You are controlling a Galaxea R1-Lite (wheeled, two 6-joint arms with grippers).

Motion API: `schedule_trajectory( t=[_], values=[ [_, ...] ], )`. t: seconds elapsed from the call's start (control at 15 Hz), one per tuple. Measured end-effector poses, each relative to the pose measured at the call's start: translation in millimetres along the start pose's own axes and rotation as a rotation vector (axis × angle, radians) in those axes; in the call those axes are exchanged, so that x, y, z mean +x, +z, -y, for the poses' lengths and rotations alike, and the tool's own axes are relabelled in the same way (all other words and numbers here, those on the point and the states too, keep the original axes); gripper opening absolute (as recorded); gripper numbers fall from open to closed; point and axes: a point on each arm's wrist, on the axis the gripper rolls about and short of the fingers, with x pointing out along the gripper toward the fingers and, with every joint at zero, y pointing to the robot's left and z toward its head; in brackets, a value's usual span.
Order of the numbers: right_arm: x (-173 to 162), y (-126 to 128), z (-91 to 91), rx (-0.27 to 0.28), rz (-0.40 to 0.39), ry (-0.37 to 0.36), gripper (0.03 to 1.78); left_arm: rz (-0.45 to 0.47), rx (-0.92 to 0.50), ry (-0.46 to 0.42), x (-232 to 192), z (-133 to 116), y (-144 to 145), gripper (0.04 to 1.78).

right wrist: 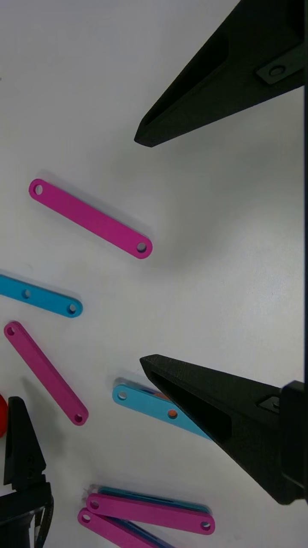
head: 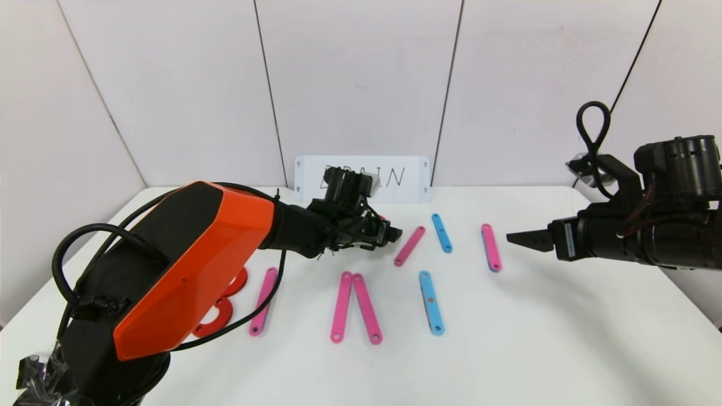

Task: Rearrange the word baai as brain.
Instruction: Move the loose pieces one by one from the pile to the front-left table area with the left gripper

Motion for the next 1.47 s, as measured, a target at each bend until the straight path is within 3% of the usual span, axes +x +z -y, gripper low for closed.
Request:
schedule_trajectory(
  t=[1.07, 1.27, 1.47],
  values=[
    [-0.4, -0.4, 0.4, 0.0, 0.0, -0.002, 1.7, 0.038, 0.066, -0.008, 16.5, 4.4, -9.6, 1.72],
    [-0.6, -0.6, 0.4, 0.0, 0.0, -0.002, 1.7, 0.032, 0.113, 0.003, 19.6, 3.0, -13.2, 1.53],
    [-0.9, -0.7, 0.3, 0.0, 0.0, -0.002, 1.7, 0.028, 0.12, 0.018, 21.8, 2.4, -15.5, 1.12]
  ],
)
